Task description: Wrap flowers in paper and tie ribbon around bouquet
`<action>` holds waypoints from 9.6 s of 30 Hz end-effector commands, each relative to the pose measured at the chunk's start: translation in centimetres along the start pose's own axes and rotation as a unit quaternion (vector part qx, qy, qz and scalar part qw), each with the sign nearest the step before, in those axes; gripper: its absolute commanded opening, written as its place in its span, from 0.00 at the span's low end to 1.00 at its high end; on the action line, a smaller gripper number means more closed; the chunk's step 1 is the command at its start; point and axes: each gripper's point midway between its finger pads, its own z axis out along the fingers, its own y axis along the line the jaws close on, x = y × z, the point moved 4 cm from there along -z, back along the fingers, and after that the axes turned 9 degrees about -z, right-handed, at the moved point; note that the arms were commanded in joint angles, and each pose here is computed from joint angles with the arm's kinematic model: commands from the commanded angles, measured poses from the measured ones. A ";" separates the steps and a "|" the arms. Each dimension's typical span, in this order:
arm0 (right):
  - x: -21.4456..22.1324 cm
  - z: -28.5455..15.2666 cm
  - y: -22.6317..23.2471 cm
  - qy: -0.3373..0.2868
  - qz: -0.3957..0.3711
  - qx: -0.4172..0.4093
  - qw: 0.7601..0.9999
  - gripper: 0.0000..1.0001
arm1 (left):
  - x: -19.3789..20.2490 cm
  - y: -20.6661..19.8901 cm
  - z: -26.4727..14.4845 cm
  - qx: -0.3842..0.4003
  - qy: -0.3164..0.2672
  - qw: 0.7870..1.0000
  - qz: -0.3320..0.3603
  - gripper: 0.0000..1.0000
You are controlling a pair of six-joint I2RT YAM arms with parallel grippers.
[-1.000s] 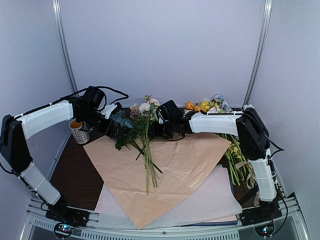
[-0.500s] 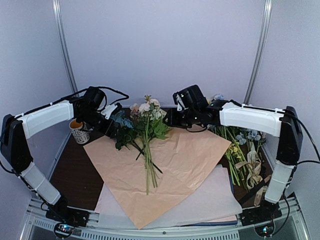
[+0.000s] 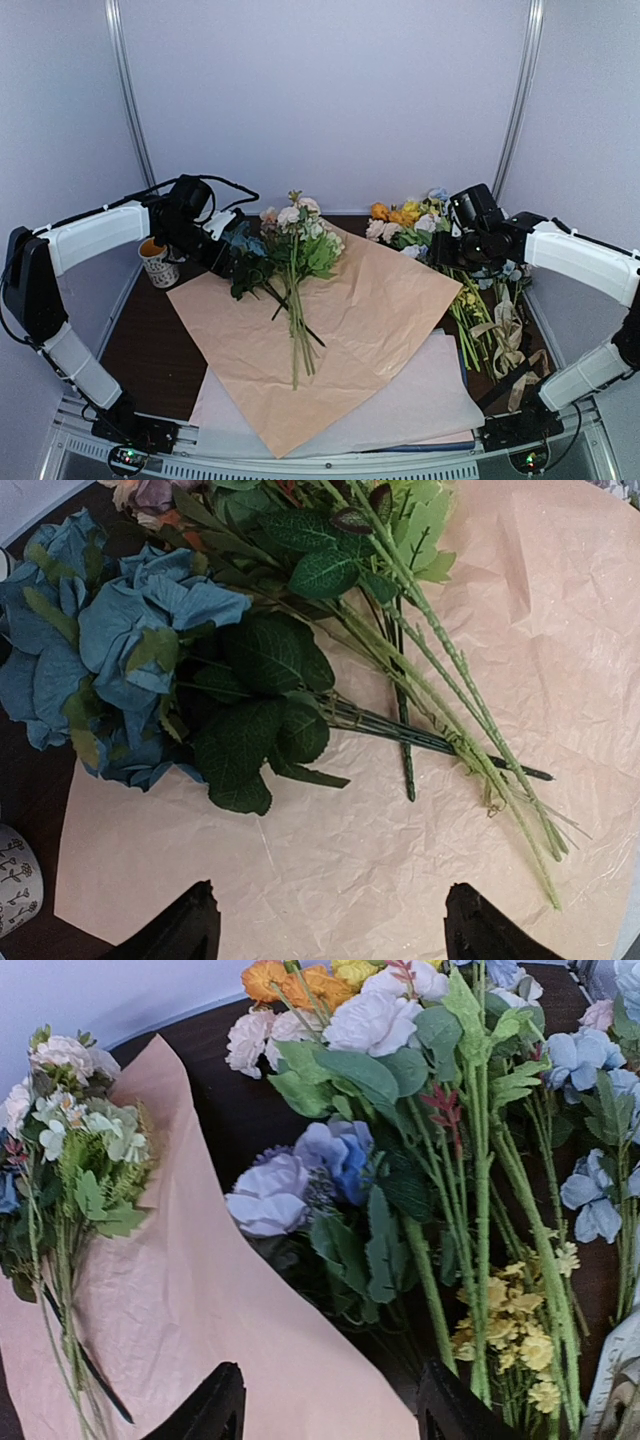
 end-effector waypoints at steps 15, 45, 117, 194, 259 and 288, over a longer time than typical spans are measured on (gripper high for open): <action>6.0 1.1 -3.0 0.095 -0.013 -0.009 0.995 0.77 | 4.5 -2.0 -4.1 0.001 -0.055 0.998 0.018 0.80; 3.8 4.2 -1.3 0.077 -0.031 -0.046 0.995 0.00 | 27.4 -21.6 -1.9 0.251 0.079 0.750 0.607 0.78; 23.9 -2.5 19.9 -0.062 -0.547 -0.422 0.720 0.00 | 17.9 -19.8 -0.6 0.181 -0.043 0.860 0.476 0.36; 17.5 3.7 17.4 0.157 -0.222 -0.437 0.857 0.27 | 16.0 -9.7 5.4 0.134 0.047 0.989 0.044 0.00; 20.8 4.3 7.4 0.278 -0.139 -0.257 0.915 0.00 | 20.7 -5.7 6.3 0.051 0.169 0.983 -0.041 0.00; 11.1 -2.7 20.5 0.121 -0.250 -0.359 0.891 0.24 | 20.7 -6.5 7.3 0.075 0.206 0.975 -0.028 0.00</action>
